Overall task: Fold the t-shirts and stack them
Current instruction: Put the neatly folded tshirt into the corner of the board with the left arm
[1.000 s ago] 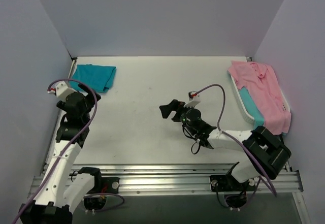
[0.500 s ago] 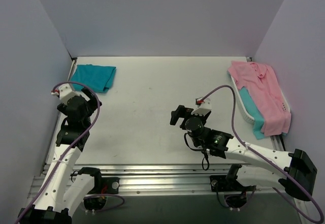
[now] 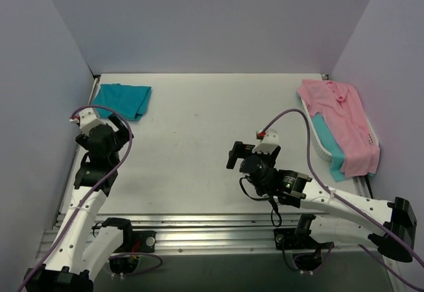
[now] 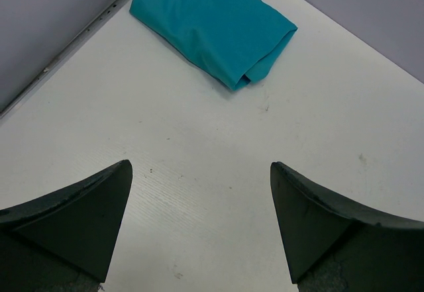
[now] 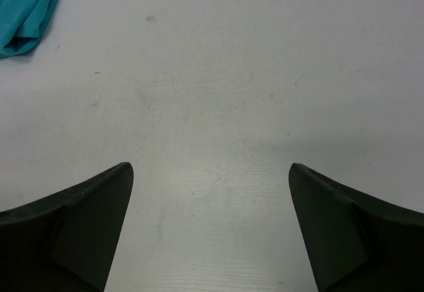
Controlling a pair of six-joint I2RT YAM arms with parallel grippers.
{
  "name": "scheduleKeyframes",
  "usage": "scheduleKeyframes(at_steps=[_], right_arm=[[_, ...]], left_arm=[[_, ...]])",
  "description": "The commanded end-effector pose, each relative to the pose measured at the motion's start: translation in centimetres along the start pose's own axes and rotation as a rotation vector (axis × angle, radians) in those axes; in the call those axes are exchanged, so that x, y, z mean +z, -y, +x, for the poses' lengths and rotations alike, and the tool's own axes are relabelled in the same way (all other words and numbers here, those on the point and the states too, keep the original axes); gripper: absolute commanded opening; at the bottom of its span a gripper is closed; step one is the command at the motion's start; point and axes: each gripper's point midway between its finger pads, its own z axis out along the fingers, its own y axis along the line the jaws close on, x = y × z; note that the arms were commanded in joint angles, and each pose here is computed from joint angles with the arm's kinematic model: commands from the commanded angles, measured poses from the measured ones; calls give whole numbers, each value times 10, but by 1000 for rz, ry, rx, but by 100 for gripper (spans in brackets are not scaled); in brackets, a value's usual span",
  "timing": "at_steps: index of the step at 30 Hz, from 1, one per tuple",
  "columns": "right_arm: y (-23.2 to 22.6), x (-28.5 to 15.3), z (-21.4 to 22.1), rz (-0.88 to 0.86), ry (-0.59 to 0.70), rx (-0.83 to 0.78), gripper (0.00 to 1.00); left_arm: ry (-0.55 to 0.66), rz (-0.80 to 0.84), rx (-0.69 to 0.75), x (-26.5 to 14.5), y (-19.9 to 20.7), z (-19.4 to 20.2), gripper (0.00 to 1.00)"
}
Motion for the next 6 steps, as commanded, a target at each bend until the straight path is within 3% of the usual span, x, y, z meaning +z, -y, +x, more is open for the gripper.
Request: scheduleKeyframes(at_steps=[1, 6], right_arm=[[3, -7, -20, 31, 36, -16, 100], [3, -6, -19, 35, 30, -50, 100]], left_arm=[[19, -7, 20, 1, 1, -6, 94], [1, -22, 39, 9, 6, -2, 94]])
